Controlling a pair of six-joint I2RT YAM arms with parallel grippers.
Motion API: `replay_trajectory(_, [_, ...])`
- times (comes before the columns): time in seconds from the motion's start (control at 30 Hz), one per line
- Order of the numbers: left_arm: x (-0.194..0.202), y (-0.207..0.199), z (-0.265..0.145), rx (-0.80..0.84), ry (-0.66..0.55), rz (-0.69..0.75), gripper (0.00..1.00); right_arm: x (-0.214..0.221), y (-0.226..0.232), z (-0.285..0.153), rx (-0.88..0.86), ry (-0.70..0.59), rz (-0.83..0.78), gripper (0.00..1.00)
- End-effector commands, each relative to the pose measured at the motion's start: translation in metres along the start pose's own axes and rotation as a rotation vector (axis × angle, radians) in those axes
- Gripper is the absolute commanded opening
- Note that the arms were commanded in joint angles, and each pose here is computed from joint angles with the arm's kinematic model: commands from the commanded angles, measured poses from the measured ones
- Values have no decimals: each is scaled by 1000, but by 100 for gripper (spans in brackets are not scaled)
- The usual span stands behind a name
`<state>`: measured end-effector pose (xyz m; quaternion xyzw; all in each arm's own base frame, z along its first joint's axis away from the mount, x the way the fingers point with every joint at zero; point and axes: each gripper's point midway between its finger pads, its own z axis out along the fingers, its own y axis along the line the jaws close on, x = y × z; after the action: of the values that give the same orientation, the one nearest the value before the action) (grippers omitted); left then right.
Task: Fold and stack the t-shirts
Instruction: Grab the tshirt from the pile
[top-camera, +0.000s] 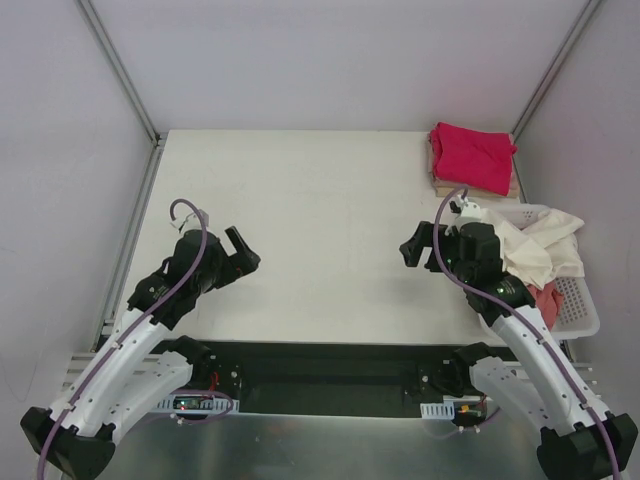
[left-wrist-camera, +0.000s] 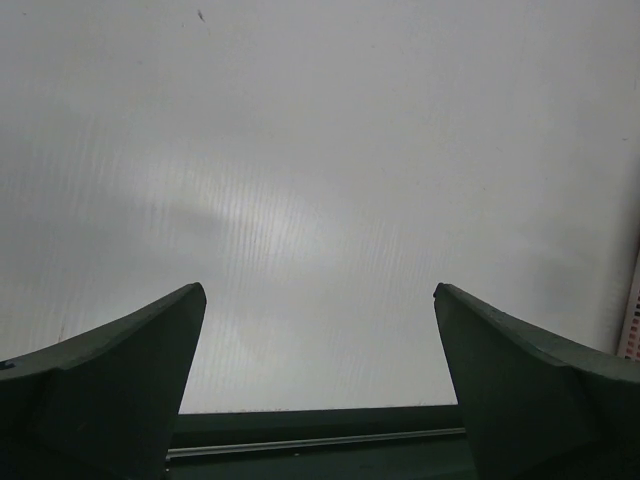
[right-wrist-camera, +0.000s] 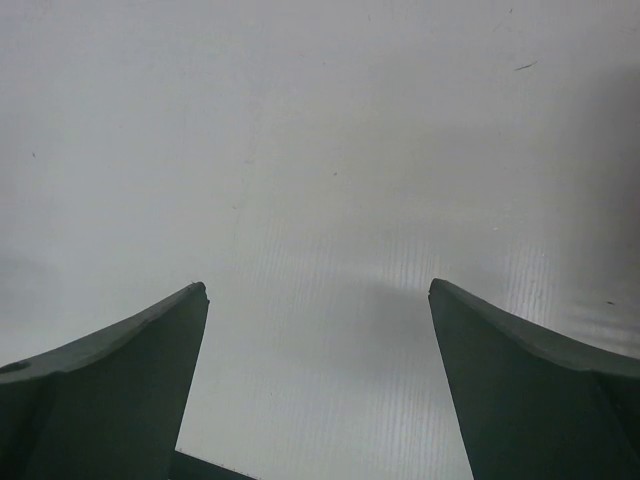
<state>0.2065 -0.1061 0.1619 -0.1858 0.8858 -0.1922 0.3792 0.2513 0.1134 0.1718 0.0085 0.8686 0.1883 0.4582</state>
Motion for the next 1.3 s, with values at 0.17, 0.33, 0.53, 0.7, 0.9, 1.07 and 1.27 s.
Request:
replay_trajectory(0.17, [4,2,8,-54,55,-16,99,-29,13,-18,-32,-69,-14,97])
replay_trajectory(0.33, [9,8,14,-86,71,-11,99,-48,-33,-35,243,-139,-5,97])
replay_trajectory(0.53, [9,15,14,-100,54,6,99,-75,-119,-87,718,-158,132,97])
replay_trajectory(0.7, [9,18,14,-108,45,16,99,-77,-157,-95,814,-87,302,97])
replay_trajectory(0.9, [12,25,17,-131,43,12,99,-70,-179,-63,790,47,354,97])
replay_trajectory(1.07, [14,25,19,-132,60,26,99,-63,-185,-24,722,120,361,93])
replay_trajectory(1.27, [18,25,19,-128,76,29,99,-87,-191,-36,784,41,372,12])
